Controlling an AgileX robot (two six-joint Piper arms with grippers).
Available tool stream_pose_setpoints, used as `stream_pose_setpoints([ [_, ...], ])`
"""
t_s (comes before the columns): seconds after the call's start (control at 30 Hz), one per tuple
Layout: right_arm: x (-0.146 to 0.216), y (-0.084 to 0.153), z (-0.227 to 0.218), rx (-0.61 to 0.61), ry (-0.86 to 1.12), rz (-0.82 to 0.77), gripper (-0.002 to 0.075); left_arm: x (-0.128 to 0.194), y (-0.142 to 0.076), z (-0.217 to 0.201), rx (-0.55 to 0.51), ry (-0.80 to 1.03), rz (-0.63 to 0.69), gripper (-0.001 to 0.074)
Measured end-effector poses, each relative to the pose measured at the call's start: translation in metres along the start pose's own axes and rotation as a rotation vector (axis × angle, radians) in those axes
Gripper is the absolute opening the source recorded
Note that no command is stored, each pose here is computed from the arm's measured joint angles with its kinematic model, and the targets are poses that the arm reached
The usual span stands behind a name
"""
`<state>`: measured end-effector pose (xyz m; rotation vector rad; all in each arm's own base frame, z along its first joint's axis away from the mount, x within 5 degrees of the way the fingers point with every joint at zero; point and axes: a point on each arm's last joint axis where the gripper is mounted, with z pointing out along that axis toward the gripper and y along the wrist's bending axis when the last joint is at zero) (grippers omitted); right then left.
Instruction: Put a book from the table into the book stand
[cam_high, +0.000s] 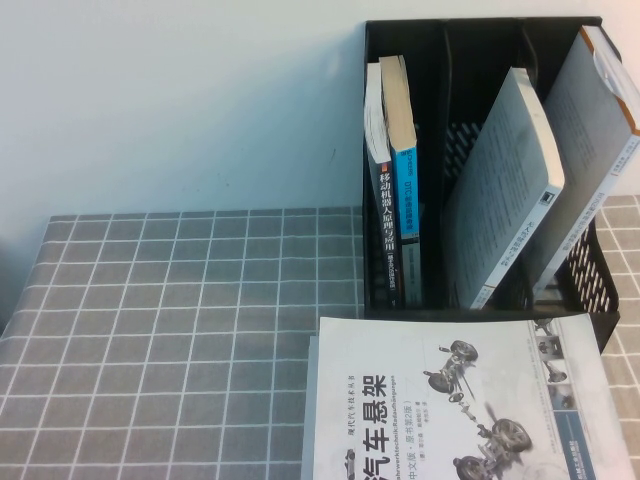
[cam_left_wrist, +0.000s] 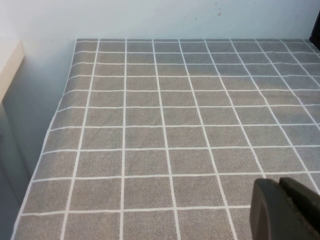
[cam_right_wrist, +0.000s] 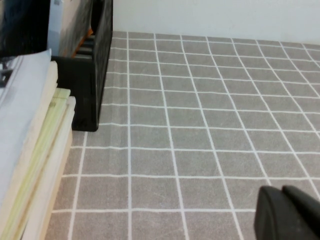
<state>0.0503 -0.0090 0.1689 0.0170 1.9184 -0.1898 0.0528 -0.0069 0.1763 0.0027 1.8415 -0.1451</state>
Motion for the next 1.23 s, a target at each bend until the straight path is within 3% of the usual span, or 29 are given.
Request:
stream_pose_setpoints([
  [1.23,-0.0002,0.0015,0.0000,-0.028,-0.004,-0.022,-0.0003,0.0002,0.0000,0.0000,0.000,0.002,0.001,-0.0003],
])
